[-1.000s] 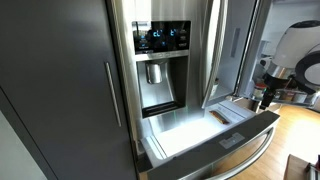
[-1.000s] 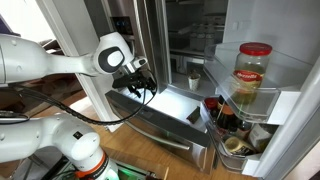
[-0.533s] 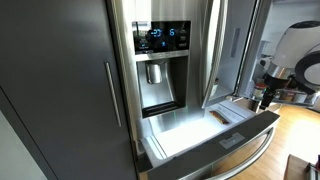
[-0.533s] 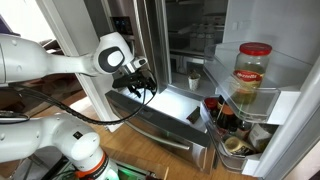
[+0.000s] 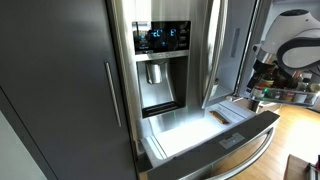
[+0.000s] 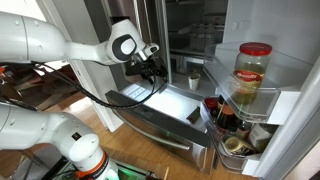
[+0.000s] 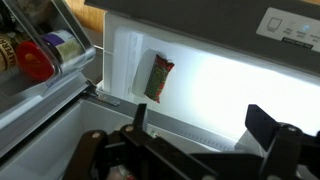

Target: Take the candy bar out of the cup

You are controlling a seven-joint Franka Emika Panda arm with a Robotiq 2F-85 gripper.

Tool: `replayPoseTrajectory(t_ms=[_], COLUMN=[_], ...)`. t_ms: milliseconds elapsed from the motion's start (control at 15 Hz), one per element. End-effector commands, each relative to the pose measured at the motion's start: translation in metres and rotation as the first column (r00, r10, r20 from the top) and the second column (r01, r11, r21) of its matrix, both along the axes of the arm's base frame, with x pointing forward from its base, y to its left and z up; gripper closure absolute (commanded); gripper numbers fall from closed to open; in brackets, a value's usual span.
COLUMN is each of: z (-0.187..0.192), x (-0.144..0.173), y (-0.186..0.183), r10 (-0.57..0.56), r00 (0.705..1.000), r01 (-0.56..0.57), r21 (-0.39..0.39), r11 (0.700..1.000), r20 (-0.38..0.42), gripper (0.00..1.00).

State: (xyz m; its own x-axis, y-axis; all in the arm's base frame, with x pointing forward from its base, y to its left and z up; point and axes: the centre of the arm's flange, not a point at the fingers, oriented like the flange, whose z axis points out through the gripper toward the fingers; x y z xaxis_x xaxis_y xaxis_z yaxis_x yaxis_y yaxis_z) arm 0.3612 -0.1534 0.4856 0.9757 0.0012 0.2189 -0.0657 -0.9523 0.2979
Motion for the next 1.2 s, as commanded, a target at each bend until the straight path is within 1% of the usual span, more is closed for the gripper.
replayPoseTrajectory(t_ms=[0,200,600,667,733,800,1000,1133], z=[0.0,-0.003,-0.002,0.007,0.011,0.017,0.035,0.041], x=[0.006,0.015,0.016,0.013,0.016,0.021,0.035,0.038], y=[-0.006,-0.011,-0.011,-0.007,-0.013,-0.023,-0.071,-0.102], r10=[-0.008,-0.017,-0.018,0.011,0.012,-0.009,-0.039,-0.055], r00=[1.0,1.0,1.0,1.0,1.0,1.0,0.998,0.997], r01=[0.008,0.017,0.018,-0.011,-0.012,0.009,0.043,0.06], r21=[0.001,0.004,0.003,-0.033,-0.04,-0.058,-0.105,-0.111], r11=[1.0,1.0,1.0,0.999,0.999,0.998,0.994,0.992], r20=[-0.003,-0.014,-0.012,0.001,-0.002,0.009,0.038,0.054], gripper=[0.0,0.0,0.0,0.0,0.0,0.0,0.0,0.0])
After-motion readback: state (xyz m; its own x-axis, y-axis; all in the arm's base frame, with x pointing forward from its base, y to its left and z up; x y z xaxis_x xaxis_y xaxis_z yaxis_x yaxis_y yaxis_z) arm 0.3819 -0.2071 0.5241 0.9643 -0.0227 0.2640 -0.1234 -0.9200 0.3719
